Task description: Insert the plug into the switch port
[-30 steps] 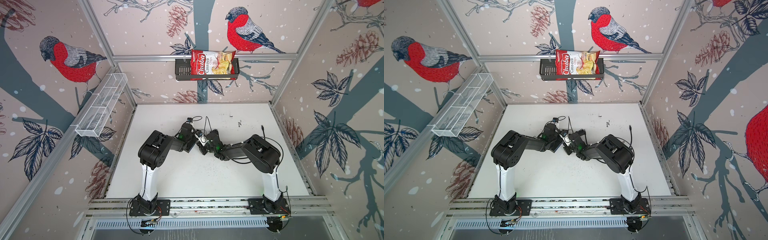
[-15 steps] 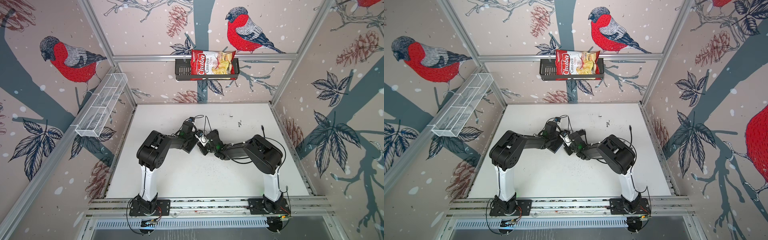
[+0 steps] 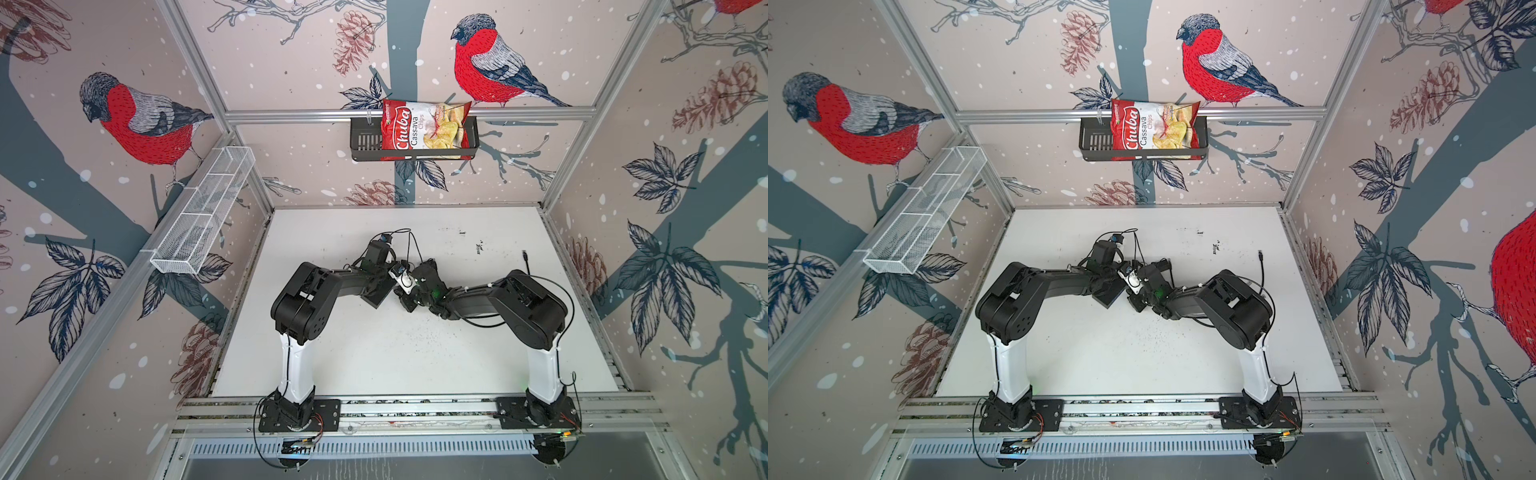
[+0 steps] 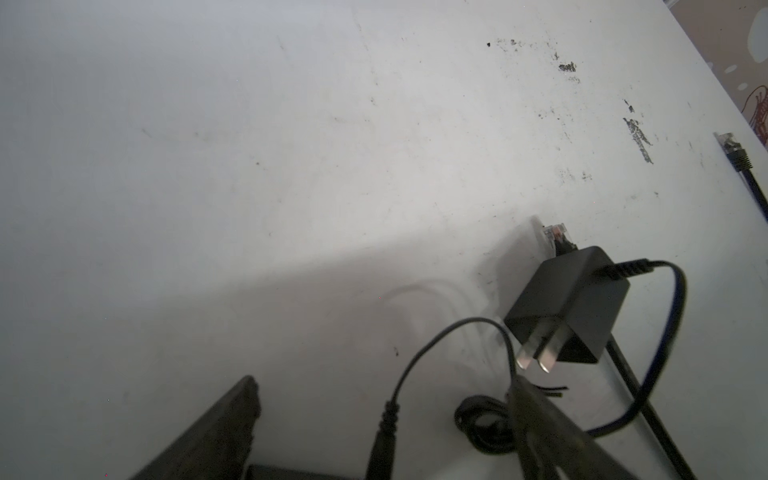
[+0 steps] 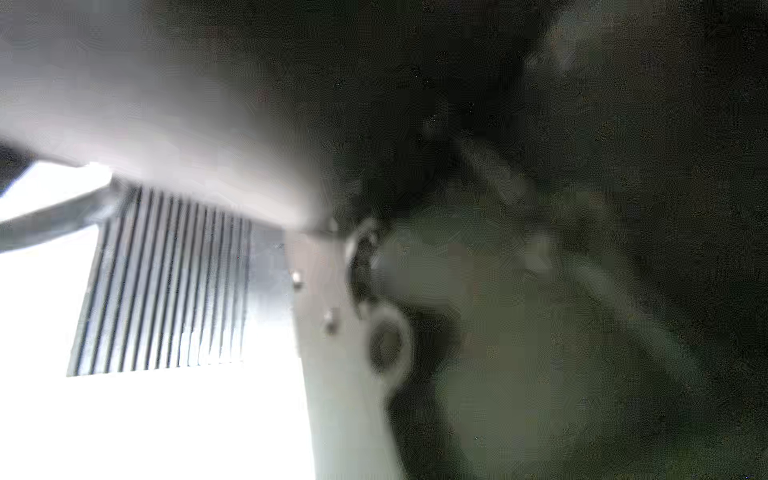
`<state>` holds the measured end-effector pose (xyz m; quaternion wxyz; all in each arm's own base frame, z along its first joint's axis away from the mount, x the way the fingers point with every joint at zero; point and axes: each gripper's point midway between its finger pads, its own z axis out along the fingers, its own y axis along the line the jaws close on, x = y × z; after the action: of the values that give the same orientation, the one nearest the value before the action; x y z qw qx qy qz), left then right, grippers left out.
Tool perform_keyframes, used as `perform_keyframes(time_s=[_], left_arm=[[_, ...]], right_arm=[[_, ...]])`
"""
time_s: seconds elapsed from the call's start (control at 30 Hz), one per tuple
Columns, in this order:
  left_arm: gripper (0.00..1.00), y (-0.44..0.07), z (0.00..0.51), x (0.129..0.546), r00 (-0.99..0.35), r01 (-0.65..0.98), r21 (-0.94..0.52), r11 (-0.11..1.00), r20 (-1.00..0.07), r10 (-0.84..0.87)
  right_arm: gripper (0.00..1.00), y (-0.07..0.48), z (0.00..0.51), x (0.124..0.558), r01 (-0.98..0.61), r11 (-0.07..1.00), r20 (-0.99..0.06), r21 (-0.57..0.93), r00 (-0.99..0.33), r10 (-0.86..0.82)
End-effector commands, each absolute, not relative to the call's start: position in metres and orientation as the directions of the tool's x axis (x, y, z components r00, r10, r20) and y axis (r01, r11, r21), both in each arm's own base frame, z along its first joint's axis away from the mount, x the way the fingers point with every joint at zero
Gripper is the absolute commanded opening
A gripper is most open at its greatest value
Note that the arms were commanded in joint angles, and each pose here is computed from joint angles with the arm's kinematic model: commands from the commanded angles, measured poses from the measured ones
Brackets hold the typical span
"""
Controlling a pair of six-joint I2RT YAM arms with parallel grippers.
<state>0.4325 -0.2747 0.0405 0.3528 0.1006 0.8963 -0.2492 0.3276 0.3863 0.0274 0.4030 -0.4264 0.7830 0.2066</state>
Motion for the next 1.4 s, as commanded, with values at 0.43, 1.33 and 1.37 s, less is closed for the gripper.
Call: perform_keyframes(time_s=[0.43,1.33,1.37], left_arm=[[0.97,-0.296,0.057,0.411,-0.836,0.350,-0.581,0.735,-0.547,-0.034],[0.95,-0.277,0.038,0.415,-0.843,0.306,-0.550,0.777,-0.535,-0.047],[0.95,-0.277,0.038,0.415,-0.841,0.306,-0.550,0.777,-0.538,-0.049]], right_arm=[[0.19,0.419,0.096,0.355,-0.832,0.549,-0.933,-0.073,-0.138,-0.333],[0.34,0.398,0.098,0.358,-0.826,0.563,-0.934,-0.019,-0.187,-0.305],[0.34,0.397,0.098,0.358,-0.828,0.561,-0.934,-0.011,-0.192,-0.301]])
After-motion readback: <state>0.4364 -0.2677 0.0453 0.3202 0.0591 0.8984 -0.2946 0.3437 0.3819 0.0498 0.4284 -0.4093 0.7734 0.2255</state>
